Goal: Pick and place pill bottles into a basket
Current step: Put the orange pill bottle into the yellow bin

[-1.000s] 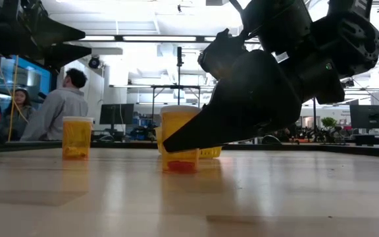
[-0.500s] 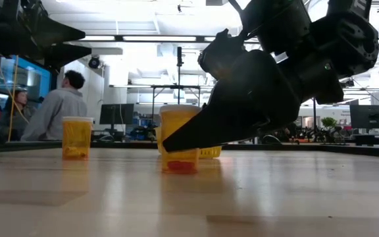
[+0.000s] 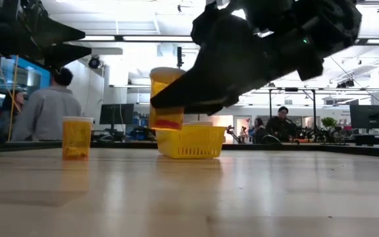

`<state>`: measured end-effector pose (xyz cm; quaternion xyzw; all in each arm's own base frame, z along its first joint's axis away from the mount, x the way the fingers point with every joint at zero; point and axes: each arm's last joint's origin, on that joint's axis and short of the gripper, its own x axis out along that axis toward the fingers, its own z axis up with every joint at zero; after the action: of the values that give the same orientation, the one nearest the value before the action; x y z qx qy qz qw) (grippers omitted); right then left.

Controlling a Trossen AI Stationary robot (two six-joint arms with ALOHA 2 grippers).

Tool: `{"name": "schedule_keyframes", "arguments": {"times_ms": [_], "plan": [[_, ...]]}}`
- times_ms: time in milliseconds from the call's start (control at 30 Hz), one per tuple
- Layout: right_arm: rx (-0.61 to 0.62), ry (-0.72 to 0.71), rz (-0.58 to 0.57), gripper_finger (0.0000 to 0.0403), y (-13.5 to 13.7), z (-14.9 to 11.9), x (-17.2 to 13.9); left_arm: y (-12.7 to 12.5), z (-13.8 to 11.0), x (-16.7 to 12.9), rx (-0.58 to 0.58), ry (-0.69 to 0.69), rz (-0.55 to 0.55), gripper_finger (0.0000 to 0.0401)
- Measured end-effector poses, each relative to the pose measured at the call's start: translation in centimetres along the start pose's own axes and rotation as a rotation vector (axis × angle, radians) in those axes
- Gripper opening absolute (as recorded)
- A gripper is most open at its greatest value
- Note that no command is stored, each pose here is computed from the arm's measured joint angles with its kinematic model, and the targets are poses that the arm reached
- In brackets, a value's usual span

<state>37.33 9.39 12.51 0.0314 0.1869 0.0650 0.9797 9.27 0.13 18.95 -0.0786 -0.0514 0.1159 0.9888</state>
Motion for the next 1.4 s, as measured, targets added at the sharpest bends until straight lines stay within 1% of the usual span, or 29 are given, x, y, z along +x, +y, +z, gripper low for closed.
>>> {"name": "schedule_keyframes", "arguments": {"times_ms": [133,300,533,767,933,1167,1400], "plan": [[0.014,0.003,-0.066,0.0194,-1.5,0.9,-0.4,0.0,-0.1,0.0,0.001,0.005,0.000,0.0292],[0.029,-0.024,-0.094,0.0194,-2.7,2.0,-0.3,0.0,-0.1,0.0,0.003,0.009,0.000,0.0292],[0.041,-0.019,-0.132,0.0195,-3.9,4.5,0.6,0.0,-0.1,0.0,0.003,0.009,0.000,0.0292],[0.049,0.048,-0.310,0.0195,-5.9,6.3,1.0,0.0,-0.1,0.0,0.003,0.009,-0.001,0.0292],[0.104,0.036,-0.381,0.0195,-8.0,6.6,0.9,0.0,-0.1,0.0,0.003,0.010,-0.001,0.0292],[0.232,0.078,-0.461,0.0195,-10.8,6.1,0.4,0.0,-0.2,0.0,0.005,0.016,0.000,0.0292],[0.237,0.125,-0.535,0.0195,-11.5,5.5,0.1,0.0,-0.2,0.0,0.006,0.017,0.000,0.0292]]}}
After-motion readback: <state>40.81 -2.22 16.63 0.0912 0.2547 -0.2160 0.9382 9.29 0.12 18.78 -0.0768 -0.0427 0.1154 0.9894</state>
